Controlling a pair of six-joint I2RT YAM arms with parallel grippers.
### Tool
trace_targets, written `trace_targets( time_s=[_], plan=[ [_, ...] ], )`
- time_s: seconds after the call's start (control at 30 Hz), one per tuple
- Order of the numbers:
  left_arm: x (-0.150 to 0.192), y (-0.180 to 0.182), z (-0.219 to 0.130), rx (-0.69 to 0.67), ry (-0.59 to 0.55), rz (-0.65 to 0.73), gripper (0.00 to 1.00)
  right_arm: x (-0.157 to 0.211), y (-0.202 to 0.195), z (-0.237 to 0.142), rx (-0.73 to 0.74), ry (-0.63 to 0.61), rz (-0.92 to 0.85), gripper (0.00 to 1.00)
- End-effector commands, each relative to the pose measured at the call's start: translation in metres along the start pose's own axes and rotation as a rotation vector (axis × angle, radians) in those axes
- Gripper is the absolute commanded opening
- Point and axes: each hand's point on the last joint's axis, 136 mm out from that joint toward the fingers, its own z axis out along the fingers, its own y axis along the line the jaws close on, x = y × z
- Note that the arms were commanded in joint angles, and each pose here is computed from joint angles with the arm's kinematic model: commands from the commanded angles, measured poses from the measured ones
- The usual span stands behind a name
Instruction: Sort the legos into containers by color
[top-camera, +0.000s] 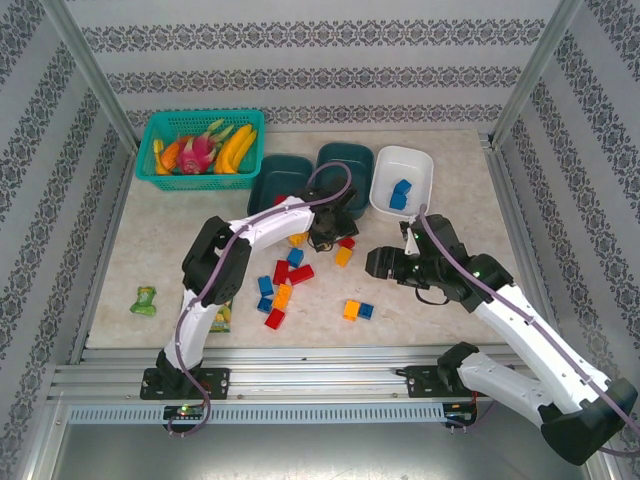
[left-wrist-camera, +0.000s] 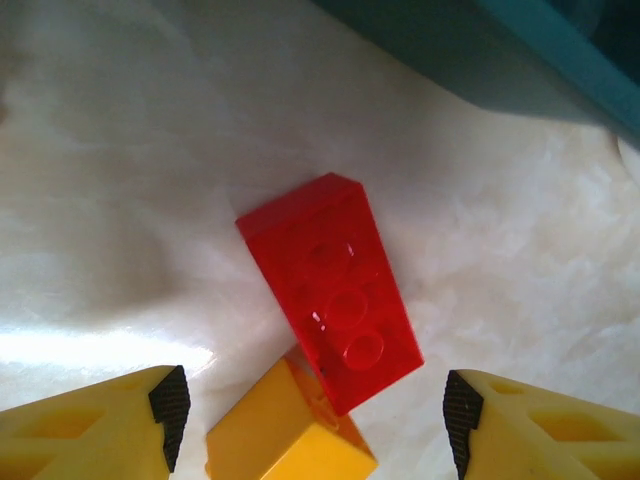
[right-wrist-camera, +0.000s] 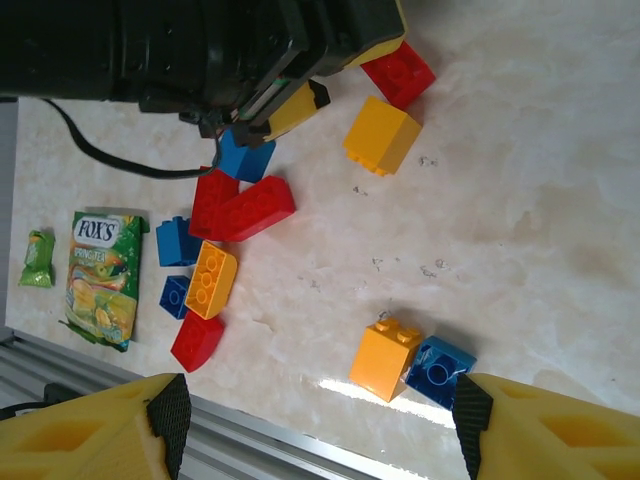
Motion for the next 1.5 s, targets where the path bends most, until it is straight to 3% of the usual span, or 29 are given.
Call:
trace_targets(
  time_s=[0.0,0.17,0.5,0.7,0.87,1.1,1.47],
  plan=[
    [0.004,0.005,0.007,-0.077,-0.009,-0.045,0.71,0.004,-0.002,0.001,-0.013,-0.006,0.010,0.72],
    [-0.001,-0.004,0.018,-0.074,-0.018,-0.053,0.71,0.001,-0.002,-0.001,-0.019,-0.026,-0.001,0.73],
    [0.001,0.013,0.034,-0.192,0.000,-0.070,0.66,-0.015,-0.005,-0.010,-0.031,-0.109,0.009,0.77],
    [0.003,0.014,0.041,-0.205,0.014,-0.081,0.52,-0.018,-0.006,-0.008,-0.027,-0.110,0.014,0.77],
    [0.001,0.015,0.038,-0.206,0.000,-0.079,0.34,-0.020,-0.006,-0.006,-0.029,-0.106,0.016,0.77],
    [-0.008,0.007,0.010,-0.167,-0.057,-0.084,0.21,-0.023,-0.003,-0.003,-0.039,-0.098,0.012,0.76],
    [-0.016,0.015,-0.055,-0.110,-0.140,-0.127,0.21,-0.028,0.005,0.000,-0.061,-0.086,-0.006,0.76]
  ],
)
